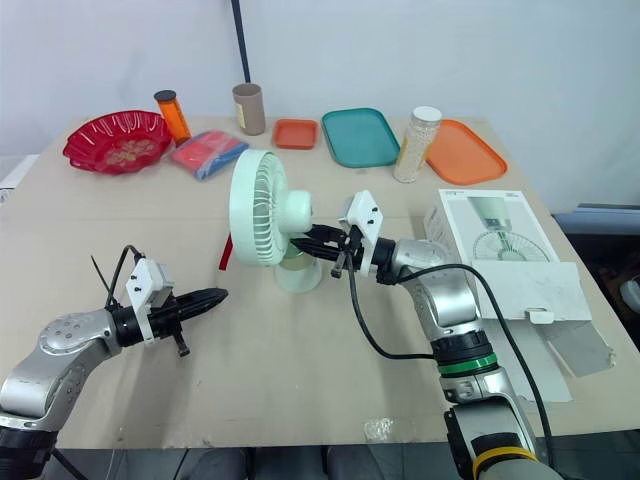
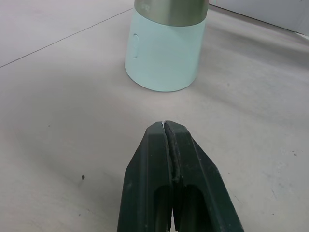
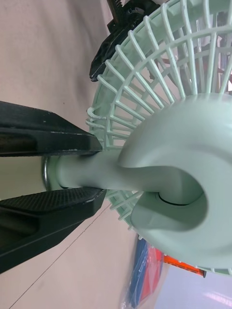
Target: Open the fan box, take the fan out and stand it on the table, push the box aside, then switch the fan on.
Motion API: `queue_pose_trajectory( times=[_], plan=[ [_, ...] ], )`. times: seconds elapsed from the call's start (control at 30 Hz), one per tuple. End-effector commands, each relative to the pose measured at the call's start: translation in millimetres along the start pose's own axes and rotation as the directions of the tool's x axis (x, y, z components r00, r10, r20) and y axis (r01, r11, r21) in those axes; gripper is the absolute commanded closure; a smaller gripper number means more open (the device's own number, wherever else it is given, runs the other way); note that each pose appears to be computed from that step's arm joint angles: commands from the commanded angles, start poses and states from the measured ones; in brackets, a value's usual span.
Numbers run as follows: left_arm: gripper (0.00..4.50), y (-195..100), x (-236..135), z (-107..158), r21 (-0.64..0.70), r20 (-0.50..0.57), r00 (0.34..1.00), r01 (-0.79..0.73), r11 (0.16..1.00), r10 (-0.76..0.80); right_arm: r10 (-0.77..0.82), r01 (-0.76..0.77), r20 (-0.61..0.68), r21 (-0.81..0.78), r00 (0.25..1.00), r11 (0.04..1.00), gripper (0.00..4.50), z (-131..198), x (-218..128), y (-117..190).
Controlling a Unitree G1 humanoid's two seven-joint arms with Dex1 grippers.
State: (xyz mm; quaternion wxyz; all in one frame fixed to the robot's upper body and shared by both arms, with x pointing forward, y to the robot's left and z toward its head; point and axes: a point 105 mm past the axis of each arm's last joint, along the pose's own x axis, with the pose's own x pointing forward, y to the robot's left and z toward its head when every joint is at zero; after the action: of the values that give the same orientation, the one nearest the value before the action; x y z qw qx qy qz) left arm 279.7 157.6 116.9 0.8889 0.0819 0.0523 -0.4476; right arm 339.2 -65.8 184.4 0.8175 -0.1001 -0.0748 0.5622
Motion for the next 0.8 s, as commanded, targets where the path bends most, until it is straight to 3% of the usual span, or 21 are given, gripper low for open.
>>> queue_pose_trajectory(
  times=[0.03, 0.13, 0.17, 0.2, 0.27, 0.4, 0.8],
  plan=[
    [4.38, 1.0, -3.7, 6.0, 0.037, 0.010, 1.000, 0.001, 0.999, -0.002, -0.002, 0.002, -0.003, -0.011, 1.000, 1.000, 4.16, 0.1, 0.3, -0.5],
    [4.38, -0.5, -7.3, 5.8, 0.050, 0.001, 1.000, 0.003, 0.999, -0.003, -0.001, 0.001, 0.000, -0.016, 1.000, 1.000, 4.16, 1.7, 1.3, 0.1],
    [4.50, -0.6, -7.8, 5.6, 0.048, 0.000, 1.000, 0.001, 0.999, -0.001, 0.000, 0.000, 0.002, -0.015, 1.000, 1.000, 3.13, 2.2, 1.5, 0.3],
    [4.50, -0.8, -7.6, 5.4, 0.046, 0.001, 1.000, -0.002, 0.999, 0.002, 0.002, -0.002, 0.002, -0.017, 1.000, 1.000, 2.62, 2.3, 1.8, 0.8],
    [4.50, -1.2, -6.9, 5.8, 0.044, 0.003, 1.000, -0.004, 0.999, 0.004, 0.004, -0.004, 0.002, -0.019, 1.000, 1.000, 2.06, 2.0, 2.1, 1.6],
    [4.50, -1.8, -4.4, 7.7, 0.042, 0.010, 1.000, -0.007, 0.999, 0.006, 0.004, -0.004, 0.002, -0.022, 1.000, 1.000, 0.11, 2.0, 2.7, 0.8],
    [4.50, -4.9, -0.6, 10.4, 0.037, 0.018, 1.000, -0.004, 0.999, 0.003, 0.008, -0.008, -0.006, -0.034, 1.000, 0.999, 0.11, 1.8, -0.4, 2.4]
  ],
)
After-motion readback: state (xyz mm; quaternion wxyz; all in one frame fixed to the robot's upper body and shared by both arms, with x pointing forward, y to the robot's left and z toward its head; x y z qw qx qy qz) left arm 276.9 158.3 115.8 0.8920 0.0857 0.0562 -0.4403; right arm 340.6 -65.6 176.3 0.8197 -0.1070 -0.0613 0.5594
